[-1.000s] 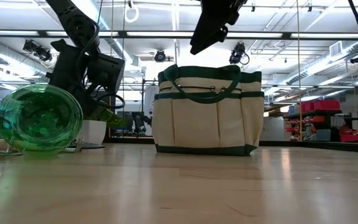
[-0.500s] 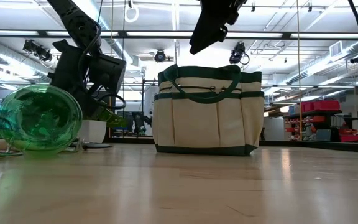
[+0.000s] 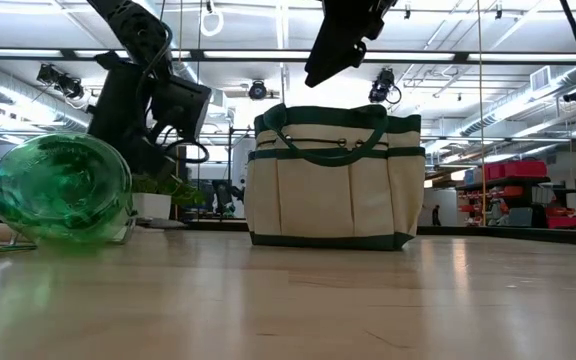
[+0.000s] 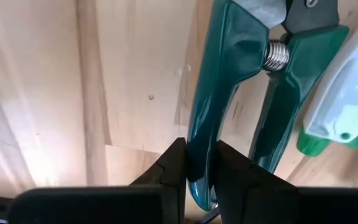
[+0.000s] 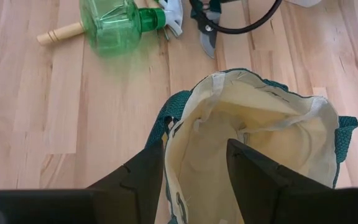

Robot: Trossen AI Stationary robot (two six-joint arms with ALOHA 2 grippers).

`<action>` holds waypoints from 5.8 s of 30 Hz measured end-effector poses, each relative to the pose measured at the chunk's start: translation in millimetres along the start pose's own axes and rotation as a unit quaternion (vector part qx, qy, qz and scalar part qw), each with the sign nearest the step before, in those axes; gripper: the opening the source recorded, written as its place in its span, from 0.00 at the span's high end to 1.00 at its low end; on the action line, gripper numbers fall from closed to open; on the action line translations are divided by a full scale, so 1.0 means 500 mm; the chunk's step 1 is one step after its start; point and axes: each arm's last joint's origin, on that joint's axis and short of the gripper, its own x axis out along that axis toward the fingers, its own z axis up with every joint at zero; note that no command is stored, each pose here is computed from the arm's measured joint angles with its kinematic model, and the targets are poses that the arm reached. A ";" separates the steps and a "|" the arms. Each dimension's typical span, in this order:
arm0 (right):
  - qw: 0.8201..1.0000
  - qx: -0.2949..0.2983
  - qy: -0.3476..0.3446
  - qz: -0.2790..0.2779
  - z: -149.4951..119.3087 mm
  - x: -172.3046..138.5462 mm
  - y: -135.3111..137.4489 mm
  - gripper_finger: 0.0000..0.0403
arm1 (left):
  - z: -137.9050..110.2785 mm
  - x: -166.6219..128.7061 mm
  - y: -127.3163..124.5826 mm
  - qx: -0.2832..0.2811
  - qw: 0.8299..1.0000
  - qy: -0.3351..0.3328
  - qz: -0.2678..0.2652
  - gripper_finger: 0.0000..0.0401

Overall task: Pick & Place Garden tools in Gardening bag
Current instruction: Put the green shear scissors into the white gardening bag

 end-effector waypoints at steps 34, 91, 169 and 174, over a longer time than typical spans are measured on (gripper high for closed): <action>0.990 0.011 -0.132 -0.056 0.050 -0.007 -0.005 0.56 | -0.126 -0.330 0.038 -0.089 0.898 -0.422 0.091 0.85; 0.877 0.081 -0.435 -0.187 0.158 -0.041 -0.146 0.58 | -0.084 -0.437 0.053 -0.122 0.728 -0.658 0.146 0.85; 0.964 0.101 -0.230 -0.086 0.058 -0.158 -0.086 0.87 | -0.098 -0.389 0.056 -0.113 0.806 -0.535 0.225 0.77; 0.970 0.110 -0.198 -0.088 0.041 -0.166 -0.071 0.87 | -0.098 -0.389 0.056 -0.113 0.806 -0.535 0.225 0.77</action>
